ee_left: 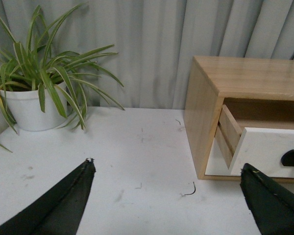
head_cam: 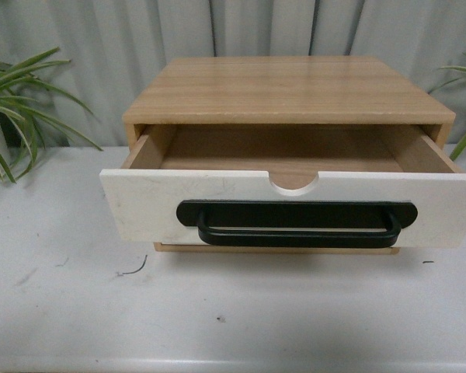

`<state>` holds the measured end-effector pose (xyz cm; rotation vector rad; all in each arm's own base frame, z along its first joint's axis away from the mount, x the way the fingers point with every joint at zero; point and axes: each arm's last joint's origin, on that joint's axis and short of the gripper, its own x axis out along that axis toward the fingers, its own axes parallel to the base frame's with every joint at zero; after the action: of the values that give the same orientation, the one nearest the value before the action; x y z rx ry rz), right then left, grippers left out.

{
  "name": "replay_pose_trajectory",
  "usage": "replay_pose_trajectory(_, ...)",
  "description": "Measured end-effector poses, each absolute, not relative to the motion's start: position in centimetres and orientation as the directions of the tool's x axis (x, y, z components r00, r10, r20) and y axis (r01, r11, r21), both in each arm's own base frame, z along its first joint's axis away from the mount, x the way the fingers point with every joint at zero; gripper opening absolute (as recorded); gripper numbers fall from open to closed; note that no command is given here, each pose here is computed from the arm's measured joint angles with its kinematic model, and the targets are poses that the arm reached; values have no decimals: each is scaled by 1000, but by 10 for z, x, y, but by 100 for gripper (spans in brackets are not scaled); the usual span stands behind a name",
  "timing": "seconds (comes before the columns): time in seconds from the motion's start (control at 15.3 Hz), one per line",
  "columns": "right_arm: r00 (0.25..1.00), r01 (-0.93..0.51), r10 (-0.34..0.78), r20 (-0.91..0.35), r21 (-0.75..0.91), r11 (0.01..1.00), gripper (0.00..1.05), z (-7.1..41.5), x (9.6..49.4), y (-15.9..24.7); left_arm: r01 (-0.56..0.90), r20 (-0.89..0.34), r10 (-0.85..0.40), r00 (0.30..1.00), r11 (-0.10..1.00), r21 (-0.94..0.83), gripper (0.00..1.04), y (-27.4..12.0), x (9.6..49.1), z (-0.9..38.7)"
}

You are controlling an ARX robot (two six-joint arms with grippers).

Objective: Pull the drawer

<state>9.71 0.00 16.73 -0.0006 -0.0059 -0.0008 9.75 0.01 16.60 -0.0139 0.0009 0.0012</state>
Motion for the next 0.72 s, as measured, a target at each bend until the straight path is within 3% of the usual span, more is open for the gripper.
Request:
replay_pose_trajectory(0.07,1000,1,-1,6,0,1000,100,167,97,0,-1,-1,1,1000,1000,-12,100,0,98,166)
replay_pose_trajectory(0.72,1000,1,-1,6,-1,1000,98,167,97,0,-1,-1,1,1000,1000,-11,98,0,98,166)
